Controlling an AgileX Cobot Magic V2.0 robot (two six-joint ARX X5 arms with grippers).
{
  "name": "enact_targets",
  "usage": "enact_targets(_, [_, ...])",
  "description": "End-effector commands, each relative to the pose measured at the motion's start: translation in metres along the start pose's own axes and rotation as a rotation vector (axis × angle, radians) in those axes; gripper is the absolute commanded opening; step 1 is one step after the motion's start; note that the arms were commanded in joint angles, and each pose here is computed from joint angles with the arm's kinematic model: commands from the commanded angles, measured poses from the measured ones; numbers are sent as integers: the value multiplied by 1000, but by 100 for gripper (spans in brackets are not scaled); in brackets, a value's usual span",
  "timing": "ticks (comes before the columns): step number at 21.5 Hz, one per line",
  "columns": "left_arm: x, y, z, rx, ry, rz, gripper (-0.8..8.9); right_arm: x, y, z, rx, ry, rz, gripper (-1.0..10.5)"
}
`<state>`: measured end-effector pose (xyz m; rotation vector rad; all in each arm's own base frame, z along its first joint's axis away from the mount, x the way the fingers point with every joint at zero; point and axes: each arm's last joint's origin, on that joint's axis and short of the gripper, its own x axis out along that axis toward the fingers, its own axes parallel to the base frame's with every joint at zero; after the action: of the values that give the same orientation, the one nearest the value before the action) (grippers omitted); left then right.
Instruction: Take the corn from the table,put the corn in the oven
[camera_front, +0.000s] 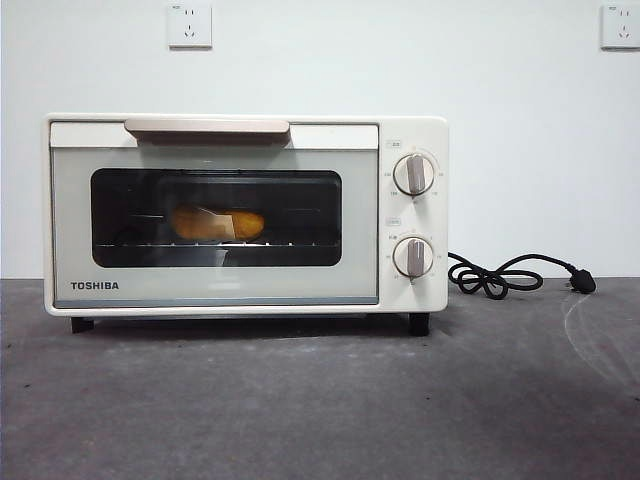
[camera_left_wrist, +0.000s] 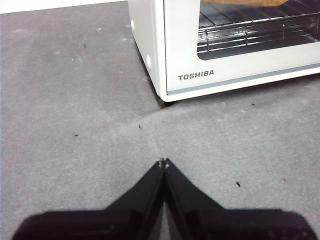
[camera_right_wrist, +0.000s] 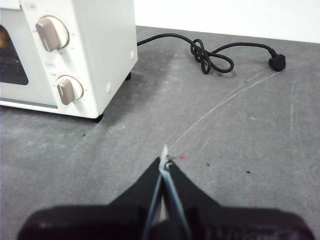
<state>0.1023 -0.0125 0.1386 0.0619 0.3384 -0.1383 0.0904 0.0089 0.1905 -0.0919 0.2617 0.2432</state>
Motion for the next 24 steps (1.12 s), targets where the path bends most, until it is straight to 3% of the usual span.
enact_targets(1, [1, 0, -2, 12, -1, -5, -4, 1, 1, -12, 25, -31, -7, -11])
enact_targets(6, [1, 0, -2, 12, -1, -5, -4, 10, 0, -33, 132, -45, -81, 1])
enact_targets(24, [1, 0, -2, 12, 5, -5, -4, 13, -2, -36, 91, -74, -118, 1])
